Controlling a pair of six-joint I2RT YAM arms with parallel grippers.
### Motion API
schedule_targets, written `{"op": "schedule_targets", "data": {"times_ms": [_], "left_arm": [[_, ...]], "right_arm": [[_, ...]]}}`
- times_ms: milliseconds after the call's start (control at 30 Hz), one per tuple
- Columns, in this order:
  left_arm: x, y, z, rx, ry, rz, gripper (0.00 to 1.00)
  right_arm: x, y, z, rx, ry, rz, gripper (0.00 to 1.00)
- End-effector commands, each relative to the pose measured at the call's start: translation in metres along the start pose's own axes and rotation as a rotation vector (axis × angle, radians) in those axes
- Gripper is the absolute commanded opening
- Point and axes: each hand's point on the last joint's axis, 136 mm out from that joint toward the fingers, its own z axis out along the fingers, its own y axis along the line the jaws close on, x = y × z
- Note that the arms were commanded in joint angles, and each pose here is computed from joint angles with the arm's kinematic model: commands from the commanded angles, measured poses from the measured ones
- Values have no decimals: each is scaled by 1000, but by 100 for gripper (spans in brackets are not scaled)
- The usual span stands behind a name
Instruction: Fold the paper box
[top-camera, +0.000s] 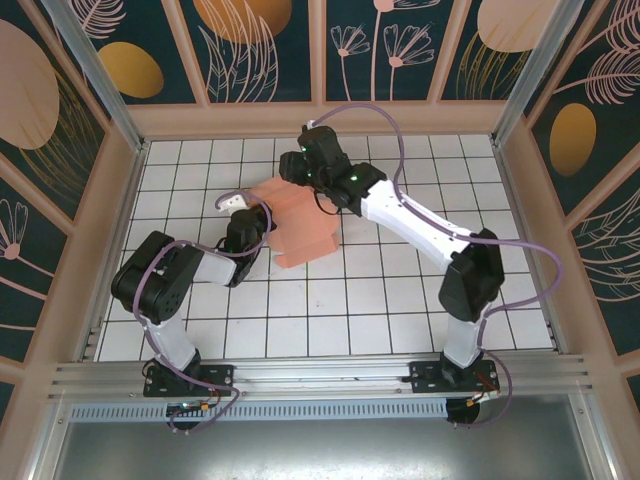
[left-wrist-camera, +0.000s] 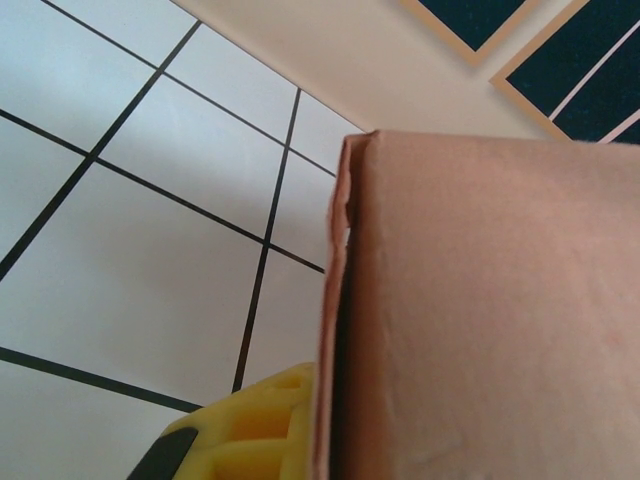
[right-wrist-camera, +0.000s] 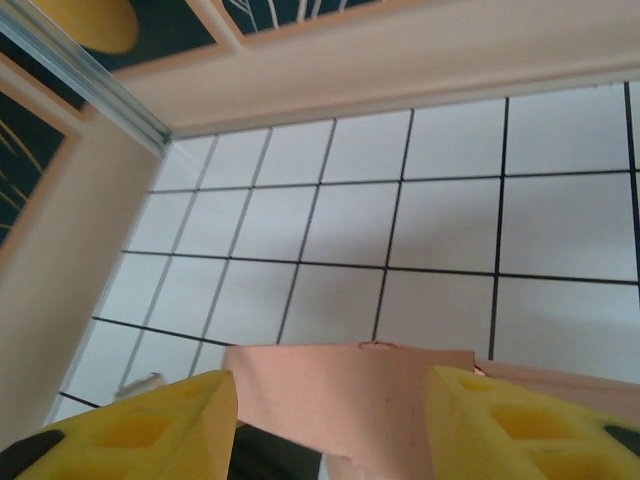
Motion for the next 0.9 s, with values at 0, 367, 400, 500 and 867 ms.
{"op": "schedule_targets", "data": {"times_ms": [0, 367, 400, 500, 867], "left_arm": [[-19, -11, -1, 16, -49, 3, 0], [-17, -8, 1, -2, -44, 13, 0], [-17, -7, 1, -5, -42, 13, 0], [-15, -7, 2, -6, -38, 16, 0], [-11, -7, 4, 1, -24, 20, 0]], "right_arm": [[4, -8, 5, 51, 56, 17, 50], [17, -7, 18, 19, 125, 40, 43], [12, -6, 14, 19, 101, 30, 47], [-6, -3, -2, 21, 19, -2, 54], [8, 10, 8, 50, 44, -102, 59]]}}
